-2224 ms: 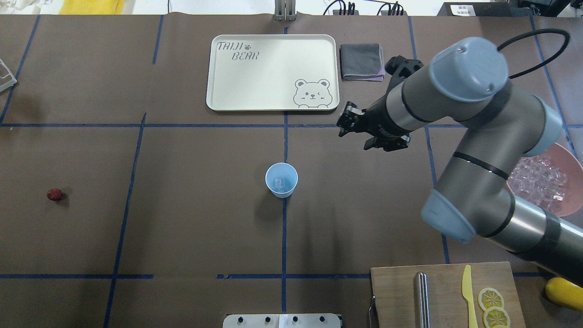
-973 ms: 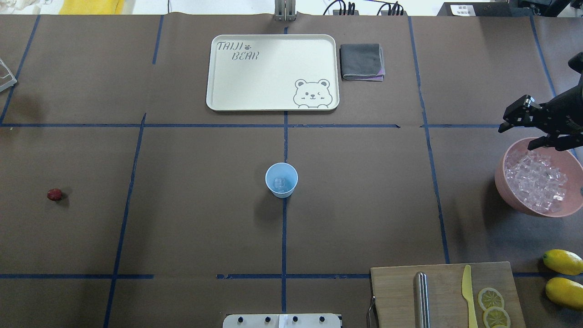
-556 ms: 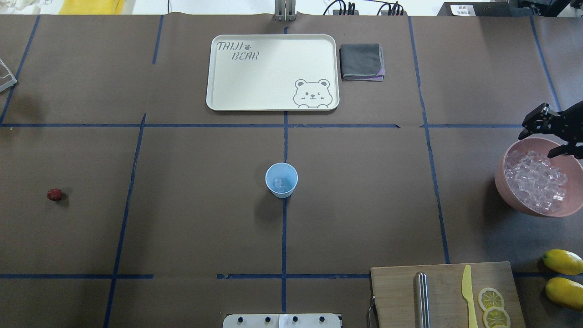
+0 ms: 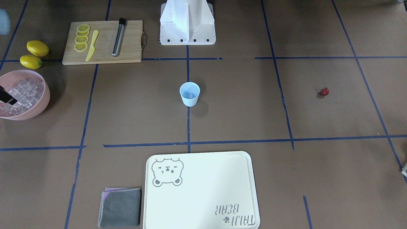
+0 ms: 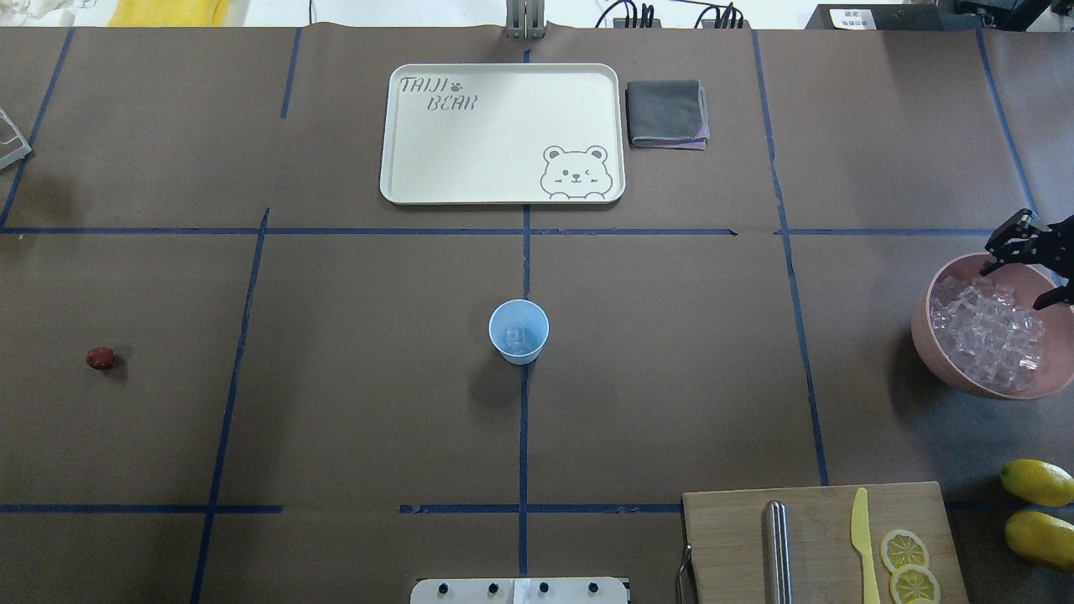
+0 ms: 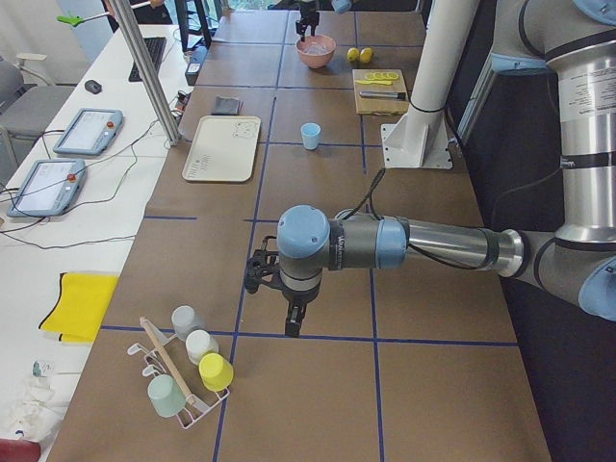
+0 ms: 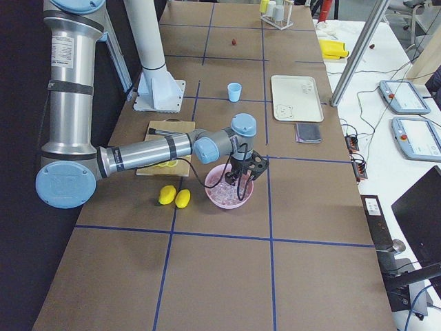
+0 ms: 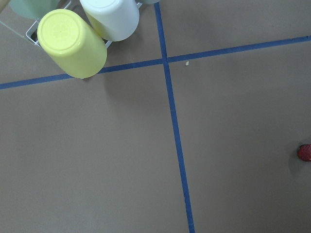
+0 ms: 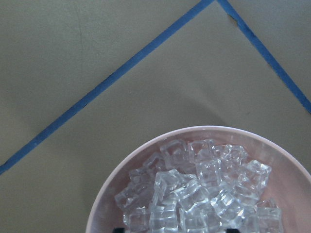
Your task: Put ice and strawberries in cup
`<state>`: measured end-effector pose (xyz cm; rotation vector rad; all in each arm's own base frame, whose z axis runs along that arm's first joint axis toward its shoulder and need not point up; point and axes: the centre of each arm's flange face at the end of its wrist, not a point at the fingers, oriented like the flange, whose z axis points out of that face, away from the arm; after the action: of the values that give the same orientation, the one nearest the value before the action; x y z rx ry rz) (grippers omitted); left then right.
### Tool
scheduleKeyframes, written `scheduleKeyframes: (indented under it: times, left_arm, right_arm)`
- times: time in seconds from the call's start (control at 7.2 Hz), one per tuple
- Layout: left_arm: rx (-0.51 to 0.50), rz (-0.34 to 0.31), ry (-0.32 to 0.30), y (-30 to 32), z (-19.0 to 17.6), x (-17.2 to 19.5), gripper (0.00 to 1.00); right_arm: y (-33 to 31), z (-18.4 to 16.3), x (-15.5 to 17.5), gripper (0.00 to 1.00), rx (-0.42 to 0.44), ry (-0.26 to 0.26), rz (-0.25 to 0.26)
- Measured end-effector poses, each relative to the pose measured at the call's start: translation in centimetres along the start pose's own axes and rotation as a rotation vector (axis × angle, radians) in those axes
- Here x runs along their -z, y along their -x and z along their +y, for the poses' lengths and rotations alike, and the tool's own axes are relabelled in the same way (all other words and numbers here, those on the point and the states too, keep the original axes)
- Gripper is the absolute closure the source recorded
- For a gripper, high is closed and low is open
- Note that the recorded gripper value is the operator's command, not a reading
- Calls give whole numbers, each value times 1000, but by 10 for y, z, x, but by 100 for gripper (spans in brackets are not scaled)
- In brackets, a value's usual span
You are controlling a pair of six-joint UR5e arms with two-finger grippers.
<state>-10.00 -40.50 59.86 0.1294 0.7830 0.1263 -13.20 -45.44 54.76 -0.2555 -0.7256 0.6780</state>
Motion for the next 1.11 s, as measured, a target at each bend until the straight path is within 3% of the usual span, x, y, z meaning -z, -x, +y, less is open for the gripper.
scheduleKeyframes:
  times: [1.11]
  left_arm:
    - [-13,-4,-15,-14,15,11,0]
  right_arm:
    - [-20,-15,-29,24,-32,17,48]
